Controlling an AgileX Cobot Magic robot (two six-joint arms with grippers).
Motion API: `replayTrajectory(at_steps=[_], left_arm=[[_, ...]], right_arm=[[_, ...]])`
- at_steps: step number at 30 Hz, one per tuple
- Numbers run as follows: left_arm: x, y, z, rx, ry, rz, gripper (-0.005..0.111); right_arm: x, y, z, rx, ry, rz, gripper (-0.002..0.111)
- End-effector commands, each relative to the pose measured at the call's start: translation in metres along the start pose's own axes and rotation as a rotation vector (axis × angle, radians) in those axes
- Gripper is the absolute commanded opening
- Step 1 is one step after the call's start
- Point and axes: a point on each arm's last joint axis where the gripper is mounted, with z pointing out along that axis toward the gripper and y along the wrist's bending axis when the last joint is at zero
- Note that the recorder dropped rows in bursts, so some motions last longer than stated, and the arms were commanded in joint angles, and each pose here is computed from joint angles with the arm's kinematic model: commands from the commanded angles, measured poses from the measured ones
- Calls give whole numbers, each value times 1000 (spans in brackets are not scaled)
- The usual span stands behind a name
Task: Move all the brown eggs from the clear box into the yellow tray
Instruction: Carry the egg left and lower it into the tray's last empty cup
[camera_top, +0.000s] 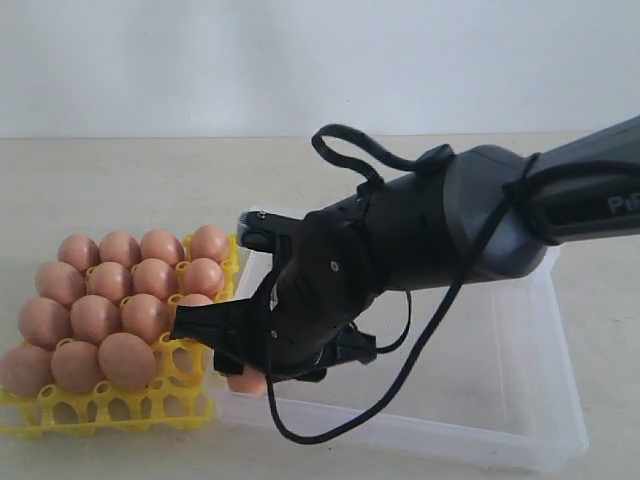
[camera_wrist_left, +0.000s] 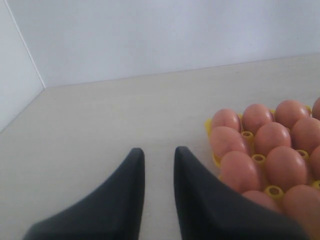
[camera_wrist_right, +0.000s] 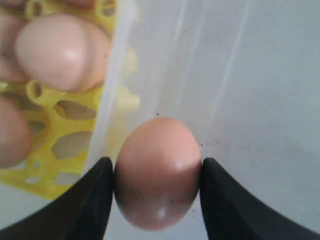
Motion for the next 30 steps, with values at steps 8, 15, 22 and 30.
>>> replayTrajectory(at_steps=[8, 15, 22, 30], left_arm=[[1, 0, 0, -1, 0, -4, 22], [1, 0, 0, -1, 0, -4, 22], [1, 0, 0, -1, 0, -4, 22], [1, 0, 0, -1, 0, -4, 22]], right_arm=[[-13, 29, -63, -127, -222, -553, 0], [-14, 53, -70, -210, -450, -767, 0], [-16, 51, -39, -201, -486, -773, 0], [-8, 38, -22, -207, -510, -715, 0]])
